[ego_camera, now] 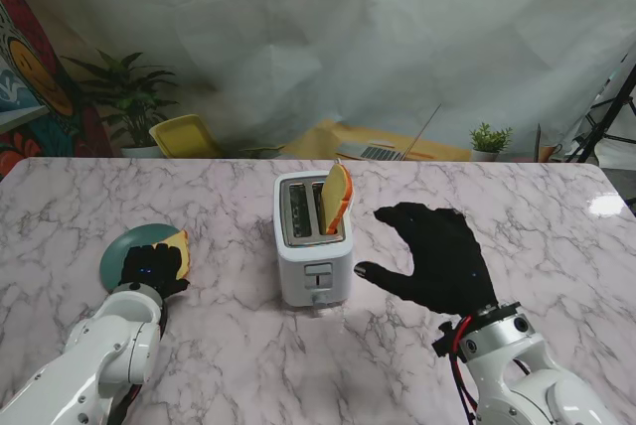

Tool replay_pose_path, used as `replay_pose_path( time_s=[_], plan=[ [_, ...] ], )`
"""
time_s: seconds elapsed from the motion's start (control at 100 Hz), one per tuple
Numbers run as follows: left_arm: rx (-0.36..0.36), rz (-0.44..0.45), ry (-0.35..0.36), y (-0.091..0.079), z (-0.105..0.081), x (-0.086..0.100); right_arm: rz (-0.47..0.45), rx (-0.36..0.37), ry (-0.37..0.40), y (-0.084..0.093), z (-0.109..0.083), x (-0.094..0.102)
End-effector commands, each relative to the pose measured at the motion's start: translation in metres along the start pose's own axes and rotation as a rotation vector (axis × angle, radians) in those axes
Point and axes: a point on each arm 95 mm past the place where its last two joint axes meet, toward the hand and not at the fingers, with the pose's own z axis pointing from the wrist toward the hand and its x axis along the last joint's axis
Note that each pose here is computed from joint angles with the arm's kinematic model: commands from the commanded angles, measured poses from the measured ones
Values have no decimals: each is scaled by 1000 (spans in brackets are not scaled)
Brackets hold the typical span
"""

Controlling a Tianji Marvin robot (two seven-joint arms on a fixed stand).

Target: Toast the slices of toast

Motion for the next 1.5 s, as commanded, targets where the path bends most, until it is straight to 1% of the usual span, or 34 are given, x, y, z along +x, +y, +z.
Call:
replay_pose_path(
  time_s=[0.0, 0.23, 0.47, 0.54, 1.04, 1.29, 1.49],
  plan=[
    [-36, -2, 1, 7, 1, 1, 2, 3, -8, -2, -2, 0],
    [-51, -3, 8, 15, 3, 2, 3, 2, -9, -2, -3, 0],
    [-46, 28, 20, 19, 2, 4, 3, 1, -9, -3, -3, 0],
    [-49, 46, 28, 20, 2, 3, 3, 2, -9, -3, -4, 0],
    [-32, 62, 36, 21, 3, 2, 15, -4, -5, -6, -5, 3],
    [-44, 74, 47, 21, 2, 3, 25, -6, -5, -8, -6, 3],
    [-56, 92, 46, 25, 4, 2, 30, -11, -9, -8, -7, 2]
  ],
)
